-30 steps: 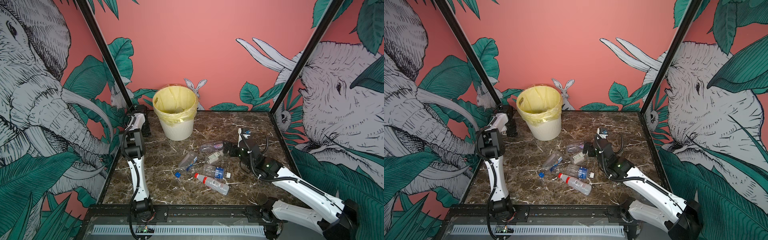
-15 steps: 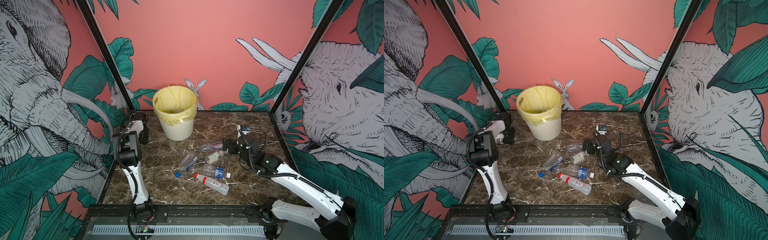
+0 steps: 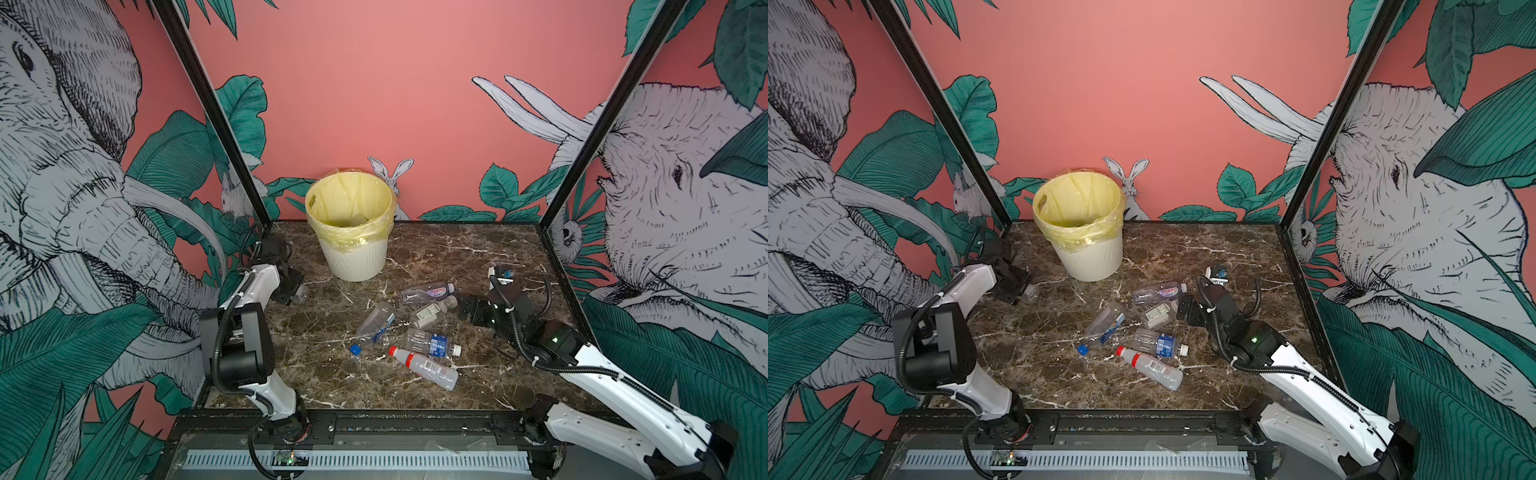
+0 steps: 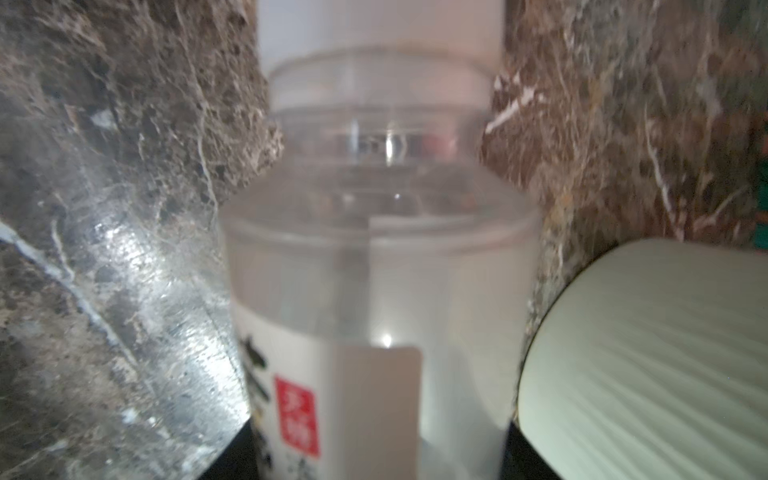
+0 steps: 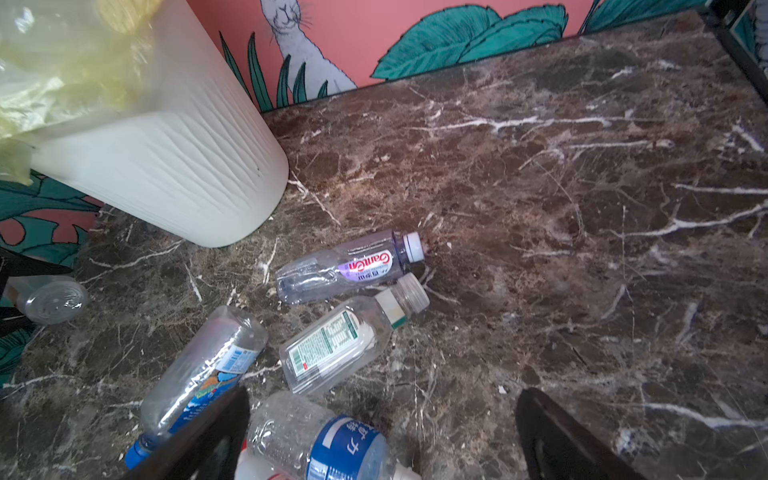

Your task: Throw the plastic bottles in the bin

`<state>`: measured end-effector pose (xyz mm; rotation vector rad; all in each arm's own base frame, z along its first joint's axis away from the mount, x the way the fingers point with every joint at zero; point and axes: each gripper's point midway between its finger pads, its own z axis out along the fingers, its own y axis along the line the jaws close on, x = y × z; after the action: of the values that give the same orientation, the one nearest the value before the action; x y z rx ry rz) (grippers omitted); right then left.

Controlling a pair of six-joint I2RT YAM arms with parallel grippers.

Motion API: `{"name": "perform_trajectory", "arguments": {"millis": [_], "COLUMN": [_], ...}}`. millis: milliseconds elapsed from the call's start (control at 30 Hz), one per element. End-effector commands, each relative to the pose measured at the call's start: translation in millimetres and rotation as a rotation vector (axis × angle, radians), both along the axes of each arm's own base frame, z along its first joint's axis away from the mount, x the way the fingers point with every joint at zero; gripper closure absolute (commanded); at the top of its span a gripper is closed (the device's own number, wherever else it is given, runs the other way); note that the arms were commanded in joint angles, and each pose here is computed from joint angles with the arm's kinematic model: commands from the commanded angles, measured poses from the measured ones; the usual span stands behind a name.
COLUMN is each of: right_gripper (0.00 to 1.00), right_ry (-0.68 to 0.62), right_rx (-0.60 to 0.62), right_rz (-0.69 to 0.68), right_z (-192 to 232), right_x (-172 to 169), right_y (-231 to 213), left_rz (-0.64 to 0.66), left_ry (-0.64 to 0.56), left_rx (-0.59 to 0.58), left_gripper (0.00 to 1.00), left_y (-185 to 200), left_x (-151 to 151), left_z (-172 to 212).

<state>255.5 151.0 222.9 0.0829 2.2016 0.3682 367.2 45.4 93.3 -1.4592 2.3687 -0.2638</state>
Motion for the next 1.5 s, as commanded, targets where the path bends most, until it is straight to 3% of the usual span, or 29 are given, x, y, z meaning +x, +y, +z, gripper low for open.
{"name": "perform_trajectory", "arguments": {"millis": [0,167,233,333,500,667,833,1133,1467], "right_gripper": [0.0,0.01,0.01,0.01,0.01,0.01,0.0,0.01,0.01], "right_ry": [0.06,0.13,0.147,0.155,0.169,0.181,0.182,0.19,0.155], "right_rx": [0.022,0.033,0.049,0.069,0.056,0.06,0.09,0.147,0.114], "right_rz": [-0.007,-0.002,-0.008,-0.004,0.007,0.004,-0.019,-0.068,-0.076], "right_z": [-14,-34,-40,-45,-49,-53,-62,-77,-60], "right_x": [-8,-15,-16,-16,-16,-18,-23,-28,-22], "right_y": [-2,1,2,6,8,8,3,-3,-6], "left_rz": [-0.197,-0.338,-0.416,-0.506,-0.543,-0.566,-0.635,-0.637,-0.578], "left_ry": [-0.065,-0.156,-0.205,-0.258,-0.356,-0.451,-0.597,-0.659,-0.697], "left_rx": [-0.052,-0.164,-0.199,-0.234,-0.291,-0.252,-0.219,-0.146,-0.1], "left_gripper": [0.7,0.72,0.79,0.8,0.87,0.89,0.93,0.99,0.99], "left_y": [-26,-56,-68,-82,-95,-96,-102,-91,-83], "left_x": [-10,-16,-17,-22,-26,-29,-23,-23,-35], "left_z": [19,40,49,61,69,90,144,192,204]}}
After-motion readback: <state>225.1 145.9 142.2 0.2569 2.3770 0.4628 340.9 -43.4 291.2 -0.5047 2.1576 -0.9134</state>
